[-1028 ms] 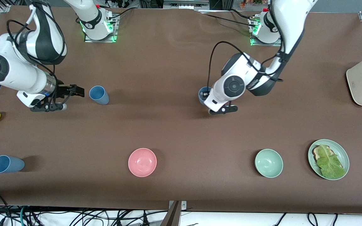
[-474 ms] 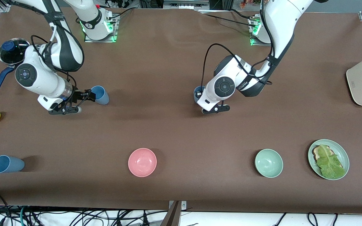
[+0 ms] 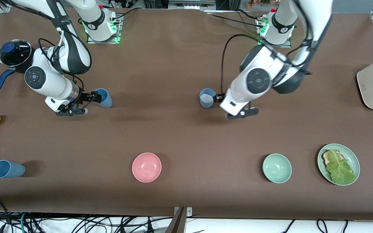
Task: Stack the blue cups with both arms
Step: 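Release the cup mid-table with the left gripper while the right gripper grasps another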
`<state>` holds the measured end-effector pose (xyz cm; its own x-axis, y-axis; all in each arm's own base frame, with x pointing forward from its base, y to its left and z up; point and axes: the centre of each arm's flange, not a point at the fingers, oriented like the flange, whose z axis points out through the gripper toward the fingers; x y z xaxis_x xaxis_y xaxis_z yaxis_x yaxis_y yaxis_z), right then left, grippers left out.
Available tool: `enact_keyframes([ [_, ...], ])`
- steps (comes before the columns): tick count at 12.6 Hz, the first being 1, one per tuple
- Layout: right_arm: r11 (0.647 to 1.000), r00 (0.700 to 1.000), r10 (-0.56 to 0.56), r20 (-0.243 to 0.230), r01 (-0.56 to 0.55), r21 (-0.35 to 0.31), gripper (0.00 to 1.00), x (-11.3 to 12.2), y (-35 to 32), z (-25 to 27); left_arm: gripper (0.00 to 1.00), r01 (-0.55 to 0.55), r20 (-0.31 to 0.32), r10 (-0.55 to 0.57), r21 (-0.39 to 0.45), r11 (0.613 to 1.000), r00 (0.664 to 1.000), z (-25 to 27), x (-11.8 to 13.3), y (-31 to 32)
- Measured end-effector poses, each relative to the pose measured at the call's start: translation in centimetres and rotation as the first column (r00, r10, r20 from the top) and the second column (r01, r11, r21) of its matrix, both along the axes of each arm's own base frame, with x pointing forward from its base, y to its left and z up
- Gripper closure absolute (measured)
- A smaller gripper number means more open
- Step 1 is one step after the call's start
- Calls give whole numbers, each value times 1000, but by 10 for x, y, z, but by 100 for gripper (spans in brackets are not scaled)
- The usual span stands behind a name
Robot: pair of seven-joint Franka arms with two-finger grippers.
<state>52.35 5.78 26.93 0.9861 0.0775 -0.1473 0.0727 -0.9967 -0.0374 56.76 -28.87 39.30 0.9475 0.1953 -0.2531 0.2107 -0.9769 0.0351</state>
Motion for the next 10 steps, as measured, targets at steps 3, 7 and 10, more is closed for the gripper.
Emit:
enact_keyframes([
  [3,1000,1000,0,7,0,0,32,-1,0,-1,0,90,70,-88,-24,996,994,62,20,88],
  [7,1000,1000,0,3,0,0,58,-3,0,-4,0,160,92,-157,-25,987,983,106,21,175],
  [10,1000,1000,0,3,0,0,54,-4,0,-4,0,173,109,-171,-5,985,979,124,18,180],
])
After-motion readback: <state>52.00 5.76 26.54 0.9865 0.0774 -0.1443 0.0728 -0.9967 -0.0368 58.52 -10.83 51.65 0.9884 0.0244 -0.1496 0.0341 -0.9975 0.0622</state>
